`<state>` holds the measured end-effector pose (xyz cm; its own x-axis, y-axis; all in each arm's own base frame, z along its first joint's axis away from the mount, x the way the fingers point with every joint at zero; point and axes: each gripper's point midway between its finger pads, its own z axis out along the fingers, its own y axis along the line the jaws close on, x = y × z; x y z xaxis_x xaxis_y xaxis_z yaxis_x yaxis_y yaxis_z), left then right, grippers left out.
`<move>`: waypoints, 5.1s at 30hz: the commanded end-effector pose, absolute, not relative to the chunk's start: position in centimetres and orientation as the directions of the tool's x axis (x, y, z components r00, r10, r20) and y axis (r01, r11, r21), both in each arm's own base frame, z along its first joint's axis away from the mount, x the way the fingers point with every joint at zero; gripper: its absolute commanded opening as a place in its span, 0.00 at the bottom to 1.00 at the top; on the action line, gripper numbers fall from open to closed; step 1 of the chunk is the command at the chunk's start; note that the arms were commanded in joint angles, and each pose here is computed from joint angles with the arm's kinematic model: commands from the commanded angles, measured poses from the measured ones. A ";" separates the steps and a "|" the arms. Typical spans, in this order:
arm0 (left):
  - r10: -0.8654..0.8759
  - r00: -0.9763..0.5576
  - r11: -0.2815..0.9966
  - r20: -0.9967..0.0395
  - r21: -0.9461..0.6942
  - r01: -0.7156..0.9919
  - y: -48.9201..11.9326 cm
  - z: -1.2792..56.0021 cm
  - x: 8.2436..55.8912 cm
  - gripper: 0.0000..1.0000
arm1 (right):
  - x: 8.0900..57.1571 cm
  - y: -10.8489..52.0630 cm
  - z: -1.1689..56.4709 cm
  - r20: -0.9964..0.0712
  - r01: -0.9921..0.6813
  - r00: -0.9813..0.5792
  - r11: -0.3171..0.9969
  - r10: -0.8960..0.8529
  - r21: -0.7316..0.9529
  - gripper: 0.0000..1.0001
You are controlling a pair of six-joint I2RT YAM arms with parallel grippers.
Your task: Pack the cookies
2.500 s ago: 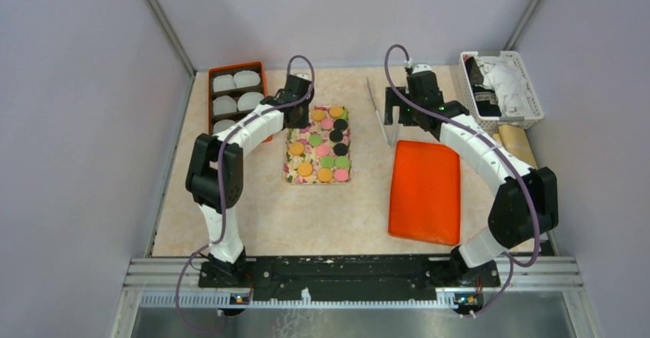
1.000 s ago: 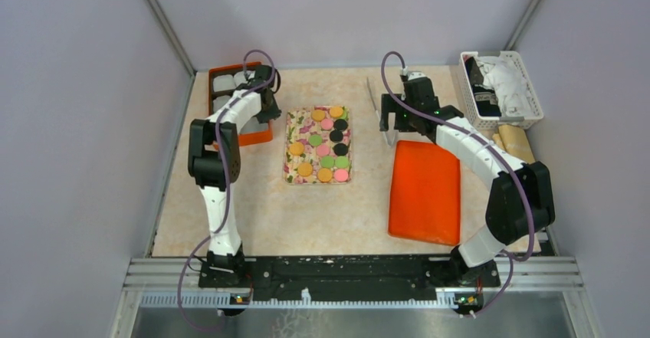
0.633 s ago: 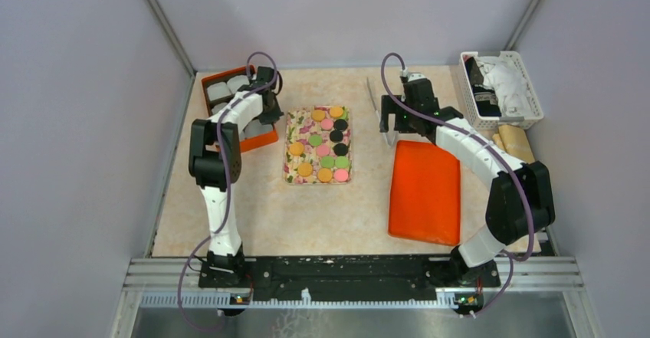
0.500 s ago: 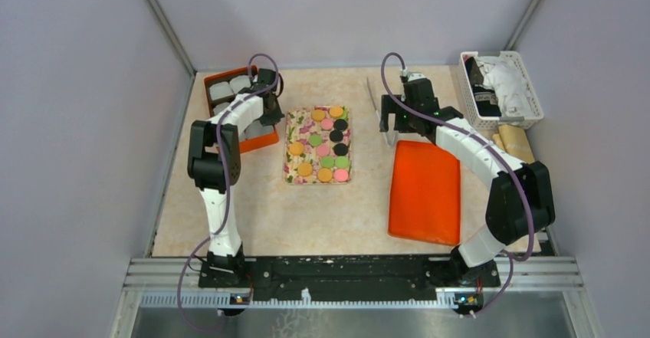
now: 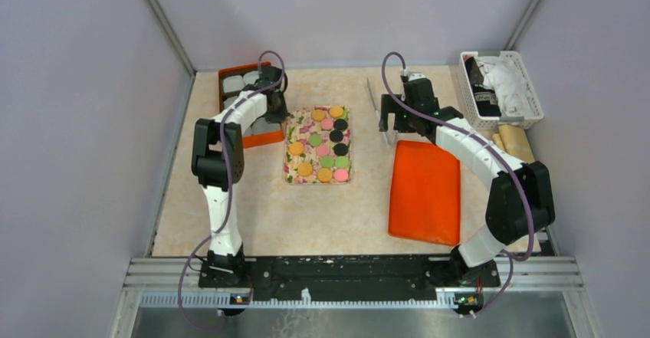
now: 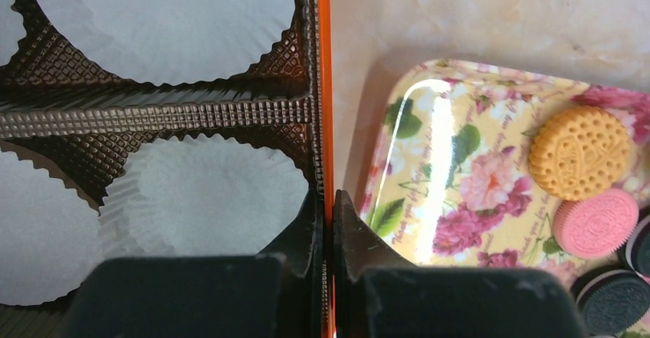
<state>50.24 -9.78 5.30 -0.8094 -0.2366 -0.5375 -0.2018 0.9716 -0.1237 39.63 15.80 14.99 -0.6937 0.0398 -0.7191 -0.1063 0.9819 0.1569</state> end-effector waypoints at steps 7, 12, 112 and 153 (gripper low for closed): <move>-0.086 -0.865 0.990 -0.494 -0.138 -0.020 -13.9 4.4 46.5 0.00 | 39.6 17.6 15.6 -0.726 -0.139 -0.683 0.963 0.075 0.231 0.99; -0.022 -0.879 0.994 -0.476 -0.105 0.032 -16.2 3.9 43.7 0.00 | 39.3 17.7 15.5 -0.720 -0.139 -0.690 0.960 0.083 0.244 0.99; -0.210 -0.889 0.977 -0.408 -0.056 -0.205 -21.8 4.9 31.4 0.70 | 39.0 16.9 12.8 -0.669 -0.105 -0.741 0.975 0.055 0.197 0.99; -0.199 -0.631 0.946 -0.750 -0.315 0.076 -23.3 19.2 38.4 0.87 | 49.5 3.8 6.5 -0.559 0.332 -0.785 0.943 0.267 -0.016 0.99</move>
<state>37.81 -23.49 17.84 -0.6676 -0.1772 -0.7232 0.0569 0.9563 -0.2868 47.14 5.10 4.87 -0.8257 0.2340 -0.5133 0.2862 0.9579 -0.0236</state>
